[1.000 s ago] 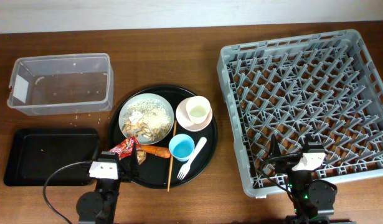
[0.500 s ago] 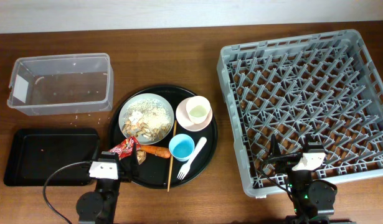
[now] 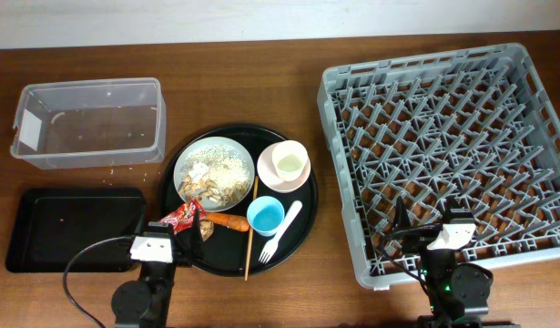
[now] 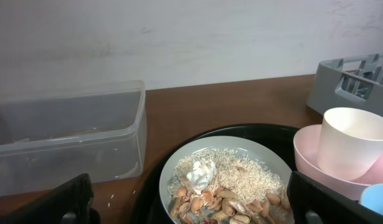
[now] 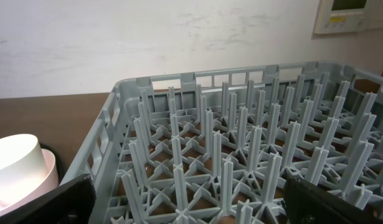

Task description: Sort waste into correct bins and load items into the dishwasher rack

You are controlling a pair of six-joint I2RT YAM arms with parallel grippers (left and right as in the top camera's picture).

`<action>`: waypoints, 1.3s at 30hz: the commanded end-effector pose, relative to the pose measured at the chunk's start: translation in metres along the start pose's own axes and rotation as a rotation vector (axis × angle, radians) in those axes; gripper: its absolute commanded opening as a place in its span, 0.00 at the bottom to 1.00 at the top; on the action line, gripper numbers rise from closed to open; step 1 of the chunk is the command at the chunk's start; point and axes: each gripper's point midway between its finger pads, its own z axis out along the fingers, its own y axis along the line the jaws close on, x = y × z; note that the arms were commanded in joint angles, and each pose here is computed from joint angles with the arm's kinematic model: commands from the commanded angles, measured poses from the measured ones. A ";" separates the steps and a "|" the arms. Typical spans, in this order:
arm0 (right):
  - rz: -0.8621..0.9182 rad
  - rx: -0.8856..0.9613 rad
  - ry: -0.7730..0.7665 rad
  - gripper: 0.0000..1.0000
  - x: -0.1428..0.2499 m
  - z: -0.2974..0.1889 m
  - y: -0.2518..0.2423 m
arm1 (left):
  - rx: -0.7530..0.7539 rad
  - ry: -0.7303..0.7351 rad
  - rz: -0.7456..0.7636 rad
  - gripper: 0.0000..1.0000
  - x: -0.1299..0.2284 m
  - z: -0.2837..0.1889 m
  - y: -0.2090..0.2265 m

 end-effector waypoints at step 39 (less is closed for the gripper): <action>0.061 -0.107 0.304 0.98 -0.046 -0.029 0.027 | 0.020 0.278 -0.070 0.99 -0.053 -0.001 0.001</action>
